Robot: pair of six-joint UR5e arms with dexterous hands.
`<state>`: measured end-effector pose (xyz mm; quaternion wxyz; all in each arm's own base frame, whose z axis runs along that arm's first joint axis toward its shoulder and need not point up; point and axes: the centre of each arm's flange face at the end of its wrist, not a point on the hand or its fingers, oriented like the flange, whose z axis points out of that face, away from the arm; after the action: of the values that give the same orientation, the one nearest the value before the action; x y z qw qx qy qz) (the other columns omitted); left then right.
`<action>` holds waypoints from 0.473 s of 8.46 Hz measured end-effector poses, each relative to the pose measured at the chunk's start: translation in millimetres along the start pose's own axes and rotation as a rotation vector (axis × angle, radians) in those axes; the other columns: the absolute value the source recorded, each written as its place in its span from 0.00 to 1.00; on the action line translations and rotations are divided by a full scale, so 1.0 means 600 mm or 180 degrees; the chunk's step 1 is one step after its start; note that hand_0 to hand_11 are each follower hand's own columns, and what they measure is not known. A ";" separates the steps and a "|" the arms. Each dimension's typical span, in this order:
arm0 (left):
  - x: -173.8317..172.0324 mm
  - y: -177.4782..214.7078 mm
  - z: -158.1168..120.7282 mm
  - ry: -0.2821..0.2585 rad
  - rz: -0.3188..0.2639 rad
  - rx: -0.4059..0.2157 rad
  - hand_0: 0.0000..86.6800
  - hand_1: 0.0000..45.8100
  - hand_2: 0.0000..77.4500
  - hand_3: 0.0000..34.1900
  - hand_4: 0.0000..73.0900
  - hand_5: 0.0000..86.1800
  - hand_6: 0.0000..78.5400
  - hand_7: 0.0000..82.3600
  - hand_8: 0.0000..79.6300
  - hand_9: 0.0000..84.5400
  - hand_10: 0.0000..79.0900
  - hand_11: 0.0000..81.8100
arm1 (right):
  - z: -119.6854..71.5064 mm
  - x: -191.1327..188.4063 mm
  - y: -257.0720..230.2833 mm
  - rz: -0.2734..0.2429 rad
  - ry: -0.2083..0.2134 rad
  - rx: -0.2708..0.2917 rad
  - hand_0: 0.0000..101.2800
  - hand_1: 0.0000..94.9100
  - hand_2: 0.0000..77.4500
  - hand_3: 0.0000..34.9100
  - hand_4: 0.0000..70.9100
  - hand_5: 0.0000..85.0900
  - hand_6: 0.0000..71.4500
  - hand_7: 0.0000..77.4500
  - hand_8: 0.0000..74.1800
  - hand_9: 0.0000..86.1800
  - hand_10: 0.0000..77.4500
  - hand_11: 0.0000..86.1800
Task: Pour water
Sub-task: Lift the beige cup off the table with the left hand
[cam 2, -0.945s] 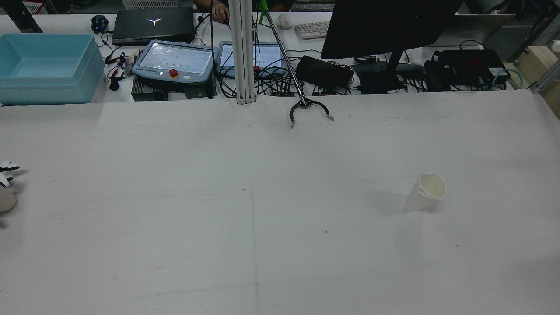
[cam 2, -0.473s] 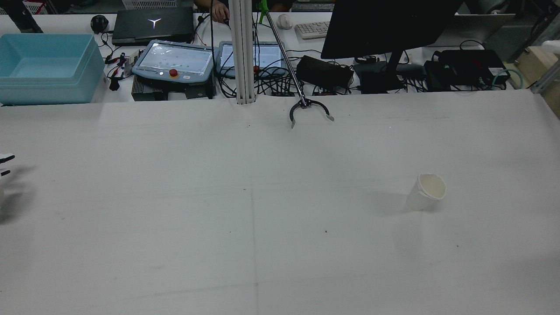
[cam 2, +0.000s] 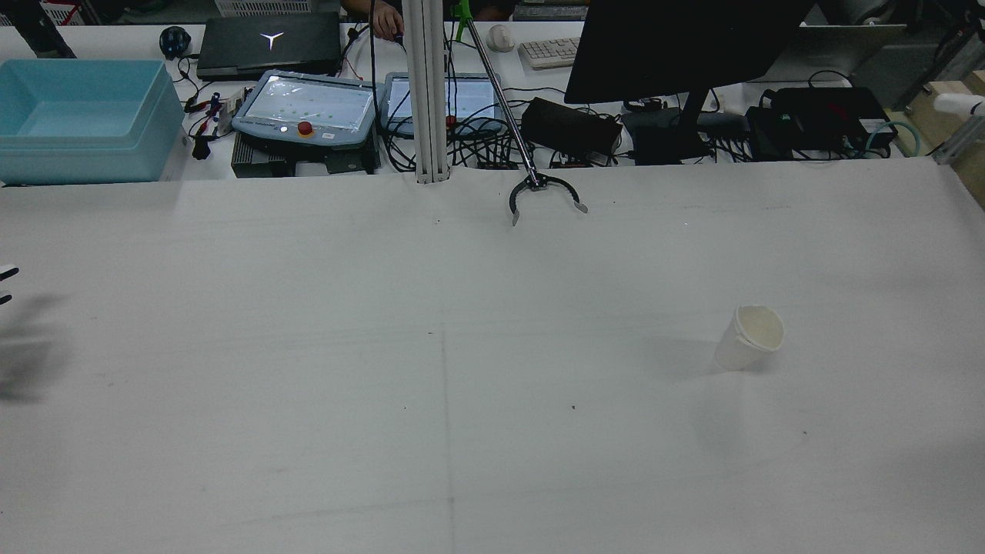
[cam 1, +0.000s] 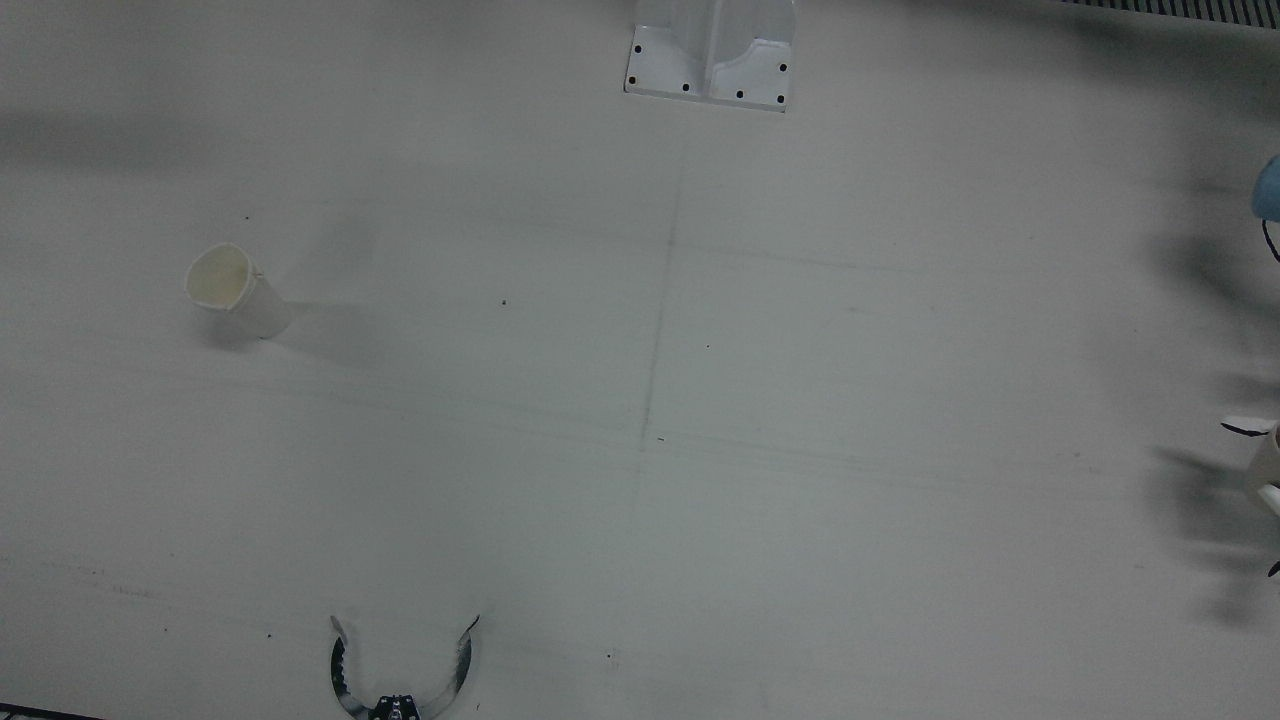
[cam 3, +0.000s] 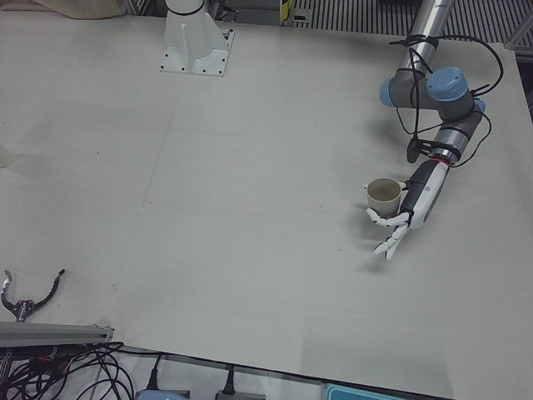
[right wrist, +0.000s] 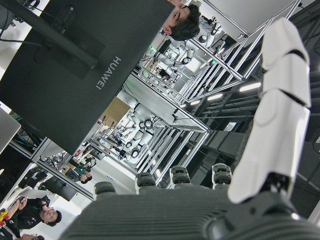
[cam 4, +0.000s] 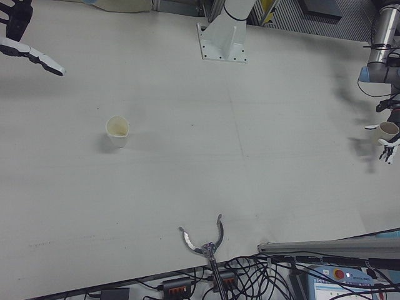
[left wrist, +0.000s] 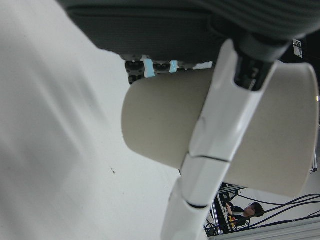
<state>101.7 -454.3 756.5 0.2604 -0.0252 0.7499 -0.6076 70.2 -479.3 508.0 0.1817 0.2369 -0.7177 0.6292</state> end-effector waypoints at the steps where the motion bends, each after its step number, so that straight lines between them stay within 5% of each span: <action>1: 0.000 0.001 -0.001 -0.0003 -0.0012 -0.0001 0.92 0.76 0.04 0.00 0.64 0.49 0.12 0.15 0.07 0.02 0.10 0.18 | 0.000 0.004 -0.004 -0.0004 0.0018 0.0014 0.49 0.21 0.18 0.53 0.00 0.07 0.07 0.09 0.05 0.03 0.00 0.01; 4: 0.005 0.000 -0.002 0.0014 -0.0054 0.0005 0.92 0.77 0.04 0.00 0.64 0.48 0.12 0.15 0.07 0.02 0.09 0.17 | -0.003 0.039 -0.039 -0.0020 0.0187 0.0154 0.50 0.21 0.18 0.53 0.00 0.07 0.06 0.08 0.05 0.03 0.00 0.01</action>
<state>98.7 -454.6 755.8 0.2537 -0.0300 0.7498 -0.6104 64.5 -482.3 540.5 0.1988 0.2249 -0.6958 0.6525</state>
